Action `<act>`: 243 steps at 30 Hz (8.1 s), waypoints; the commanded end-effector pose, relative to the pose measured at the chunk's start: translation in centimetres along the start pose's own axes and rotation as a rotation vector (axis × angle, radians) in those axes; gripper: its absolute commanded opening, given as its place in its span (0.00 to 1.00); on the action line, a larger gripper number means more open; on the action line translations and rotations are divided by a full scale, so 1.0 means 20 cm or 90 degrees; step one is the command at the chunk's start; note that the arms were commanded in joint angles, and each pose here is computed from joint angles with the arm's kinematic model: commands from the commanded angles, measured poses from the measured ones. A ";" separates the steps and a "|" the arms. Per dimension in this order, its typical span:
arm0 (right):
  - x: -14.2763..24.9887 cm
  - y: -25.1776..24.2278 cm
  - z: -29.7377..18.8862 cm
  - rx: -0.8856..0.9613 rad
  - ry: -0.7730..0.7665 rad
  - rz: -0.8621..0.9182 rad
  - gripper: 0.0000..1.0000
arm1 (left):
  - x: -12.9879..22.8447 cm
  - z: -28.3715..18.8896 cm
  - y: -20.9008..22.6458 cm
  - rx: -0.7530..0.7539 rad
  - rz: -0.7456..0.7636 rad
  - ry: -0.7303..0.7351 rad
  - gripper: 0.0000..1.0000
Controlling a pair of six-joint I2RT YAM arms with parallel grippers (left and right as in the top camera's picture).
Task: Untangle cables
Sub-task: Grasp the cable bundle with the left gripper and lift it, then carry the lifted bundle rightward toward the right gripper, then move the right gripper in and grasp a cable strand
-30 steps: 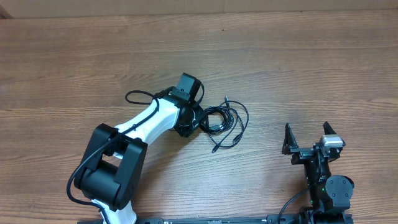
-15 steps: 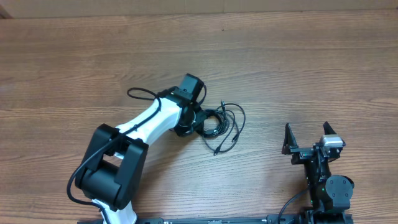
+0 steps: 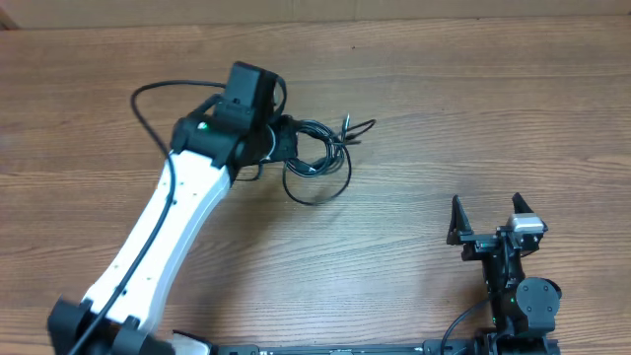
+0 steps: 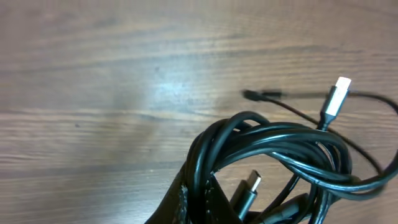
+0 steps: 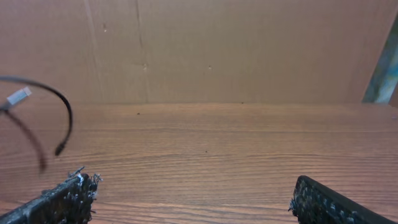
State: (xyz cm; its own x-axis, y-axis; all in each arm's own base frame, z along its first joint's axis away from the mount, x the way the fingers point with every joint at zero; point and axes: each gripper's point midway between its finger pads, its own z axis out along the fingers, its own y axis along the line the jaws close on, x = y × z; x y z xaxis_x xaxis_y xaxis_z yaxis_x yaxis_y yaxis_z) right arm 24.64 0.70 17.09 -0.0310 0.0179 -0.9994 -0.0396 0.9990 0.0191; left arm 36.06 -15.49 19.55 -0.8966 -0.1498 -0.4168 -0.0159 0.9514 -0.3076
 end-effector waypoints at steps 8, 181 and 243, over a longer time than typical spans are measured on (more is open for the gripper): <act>0.01 0.00 0.00 0.001 -0.004 -0.001 1.00 | -0.03 -0.21 0.03 -0.020 -0.039 -0.062 0.04; -0.10 0.64 -0.06 -0.299 0.510 0.879 1.00 | 0.17 -0.11 -0.22 -0.030 -0.064 -0.028 0.04; 0.29 0.99 0.26 -0.118 0.640 1.085 0.04 | 0.23 -0.11 -0.30 -0.022 0.081 -0.020 0.05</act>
State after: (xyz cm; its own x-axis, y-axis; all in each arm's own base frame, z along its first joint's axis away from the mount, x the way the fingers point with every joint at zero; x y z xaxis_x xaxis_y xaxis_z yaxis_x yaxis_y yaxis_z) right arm 28.75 20.29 10.97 -0.5290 0.6999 0.4799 0.5992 -0.0924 0.7952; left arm 30.23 -21.99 20.27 -0.9068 -0.0390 -0.4198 0.0769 0.9637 -0.2556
